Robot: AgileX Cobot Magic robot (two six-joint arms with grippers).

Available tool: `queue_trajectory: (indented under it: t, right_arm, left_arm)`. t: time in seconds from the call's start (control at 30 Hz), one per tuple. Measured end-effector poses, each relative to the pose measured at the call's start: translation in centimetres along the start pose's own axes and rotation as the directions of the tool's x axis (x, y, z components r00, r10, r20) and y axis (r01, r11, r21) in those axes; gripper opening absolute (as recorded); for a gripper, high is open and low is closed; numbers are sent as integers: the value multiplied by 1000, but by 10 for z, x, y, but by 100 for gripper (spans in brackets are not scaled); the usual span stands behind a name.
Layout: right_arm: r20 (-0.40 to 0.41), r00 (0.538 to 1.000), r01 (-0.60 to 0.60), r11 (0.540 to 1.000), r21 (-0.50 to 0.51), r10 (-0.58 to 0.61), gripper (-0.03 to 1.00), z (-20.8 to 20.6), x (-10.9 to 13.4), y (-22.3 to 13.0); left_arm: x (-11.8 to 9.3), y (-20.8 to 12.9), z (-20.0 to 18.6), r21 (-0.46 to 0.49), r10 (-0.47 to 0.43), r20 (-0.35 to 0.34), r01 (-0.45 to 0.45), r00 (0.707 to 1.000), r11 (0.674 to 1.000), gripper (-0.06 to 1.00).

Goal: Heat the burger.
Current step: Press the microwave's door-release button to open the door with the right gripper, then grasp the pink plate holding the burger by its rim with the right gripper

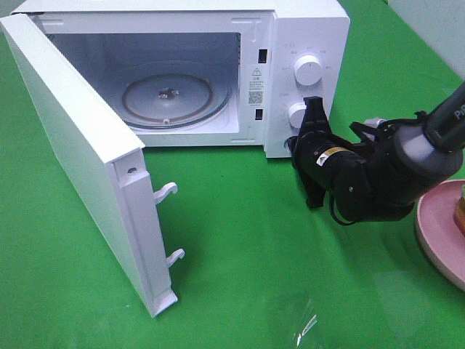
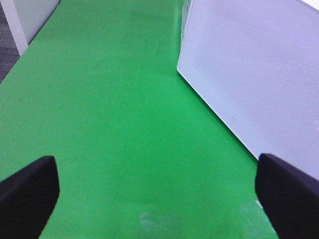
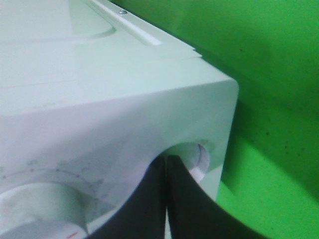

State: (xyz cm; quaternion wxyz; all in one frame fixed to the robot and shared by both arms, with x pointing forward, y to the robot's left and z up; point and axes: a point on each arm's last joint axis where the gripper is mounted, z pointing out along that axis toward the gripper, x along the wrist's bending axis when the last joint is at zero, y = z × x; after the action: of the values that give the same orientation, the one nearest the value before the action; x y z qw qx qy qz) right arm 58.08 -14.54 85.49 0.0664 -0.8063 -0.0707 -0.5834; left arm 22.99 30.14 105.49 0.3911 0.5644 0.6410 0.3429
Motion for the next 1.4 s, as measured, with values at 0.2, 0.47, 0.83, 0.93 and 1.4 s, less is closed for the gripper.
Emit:
queue_trajectory:
  t: [0.2,0.47,0.83,0.93,1.4]
  right_arm:
    - [-11,1000,-8,999,43,8,1,-12,3,0]
    - [24,999,24,996,89,-26,1,-40,7,3]
    - [130,974,158,969,189,-184,1,-67,26,-1]
    - [131,963,208,957,202,-237,2,-72,32,-1]
    - [93,657,672,637,377,-748,2,-111,64,2]
  left_arm:
    - [0,0,0,0,0,0,0,1000,1000,99]
    - [0,0,0,0,0,0,0,1000,1000,99]
    - [0,0,0,0,0,0,0,1000,1000,99]
    - [0,0,0,-1,2,-4,-2,1000,1000,99]
    - [0,0,0,0,0,0,0,1000,1000,99]
